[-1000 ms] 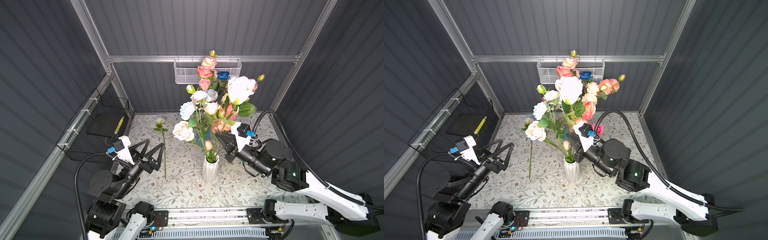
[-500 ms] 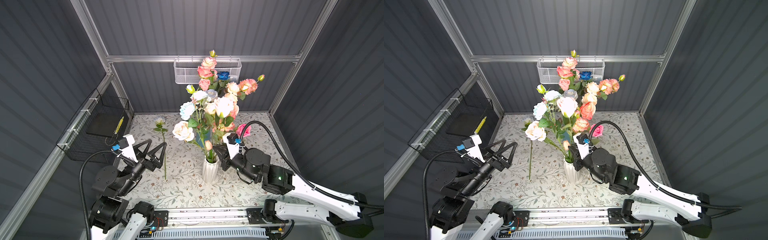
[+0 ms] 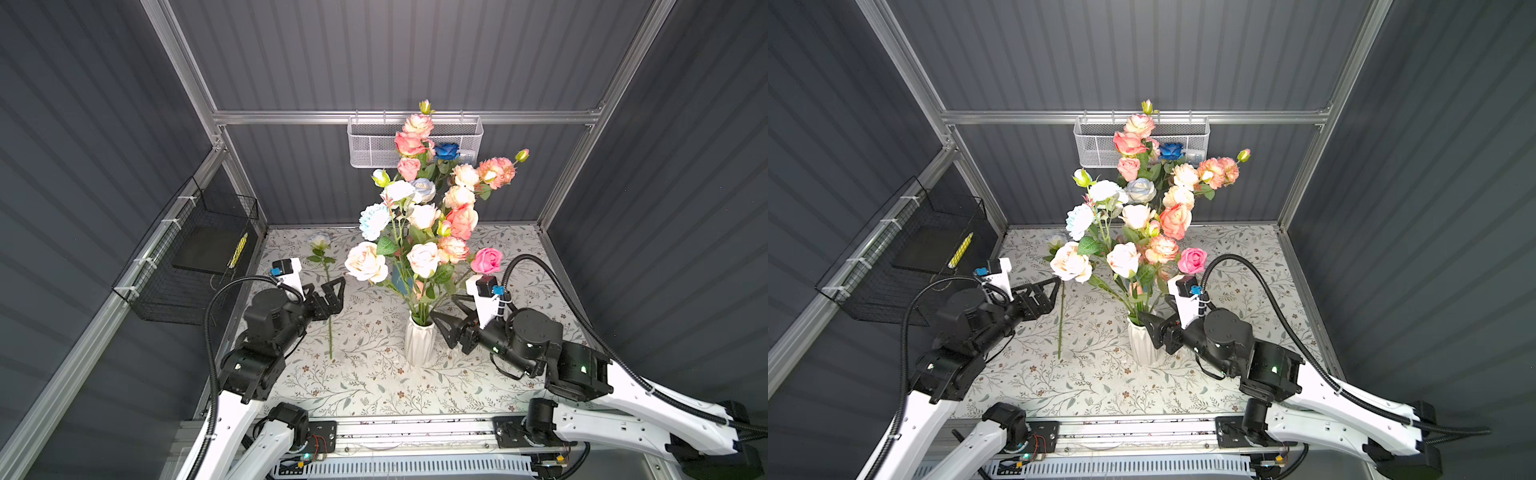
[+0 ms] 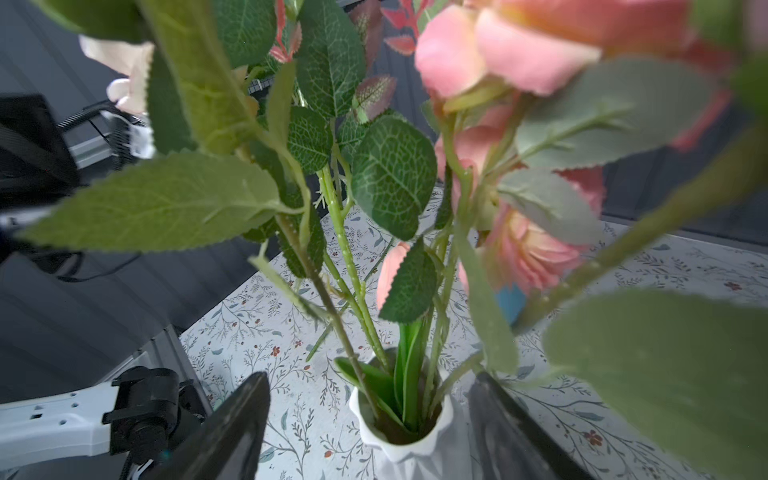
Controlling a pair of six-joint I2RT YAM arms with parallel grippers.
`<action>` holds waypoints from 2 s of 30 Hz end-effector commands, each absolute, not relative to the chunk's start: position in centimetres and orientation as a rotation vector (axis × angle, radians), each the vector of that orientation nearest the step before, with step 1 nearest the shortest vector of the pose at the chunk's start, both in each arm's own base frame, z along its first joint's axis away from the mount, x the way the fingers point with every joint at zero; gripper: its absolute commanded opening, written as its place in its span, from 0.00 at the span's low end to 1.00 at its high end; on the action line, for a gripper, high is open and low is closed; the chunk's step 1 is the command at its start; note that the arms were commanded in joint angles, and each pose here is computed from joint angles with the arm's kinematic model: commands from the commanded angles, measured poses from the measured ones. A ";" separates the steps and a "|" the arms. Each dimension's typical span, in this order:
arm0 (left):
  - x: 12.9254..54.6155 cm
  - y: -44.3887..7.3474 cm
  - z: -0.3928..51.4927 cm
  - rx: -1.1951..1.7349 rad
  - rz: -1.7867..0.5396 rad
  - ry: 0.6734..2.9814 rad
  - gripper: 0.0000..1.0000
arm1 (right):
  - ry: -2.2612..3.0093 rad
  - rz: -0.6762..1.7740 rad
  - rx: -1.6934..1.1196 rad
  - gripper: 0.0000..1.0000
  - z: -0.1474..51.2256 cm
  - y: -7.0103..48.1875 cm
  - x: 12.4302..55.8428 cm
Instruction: Arrange the flowers into the vase
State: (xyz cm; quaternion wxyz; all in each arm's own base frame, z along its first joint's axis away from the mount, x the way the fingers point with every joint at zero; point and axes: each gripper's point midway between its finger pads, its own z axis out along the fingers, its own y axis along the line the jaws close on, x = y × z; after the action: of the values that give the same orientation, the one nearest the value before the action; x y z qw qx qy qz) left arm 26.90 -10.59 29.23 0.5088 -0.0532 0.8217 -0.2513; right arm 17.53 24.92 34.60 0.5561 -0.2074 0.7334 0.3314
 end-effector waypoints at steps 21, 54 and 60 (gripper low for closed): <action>45.2 -4.5 7.3 -0.476 0.022 2.453 0.78 | 1.635 0.913 -0.445 0.78 37.1 20.7 14.7; 51.4 -3.8 -1.4 -0.455 0.194 2.671 0.10 | 1.624 0.878 -0.402 0.77 37.8 18.9 14.7; 50.5 -4.2 0.6 -0.477 0.115 2.623 0.00 | 1.623 0.870 -0.391 0.77 37.7 18.7 14.8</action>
State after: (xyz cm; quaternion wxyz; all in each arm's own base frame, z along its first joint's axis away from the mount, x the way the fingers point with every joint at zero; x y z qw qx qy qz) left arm 53.80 -4.55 2.84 0.2904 -0.1687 0.9410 0.0420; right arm 14.80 19.22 37.10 0.5807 -0.1783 0.7023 0.3712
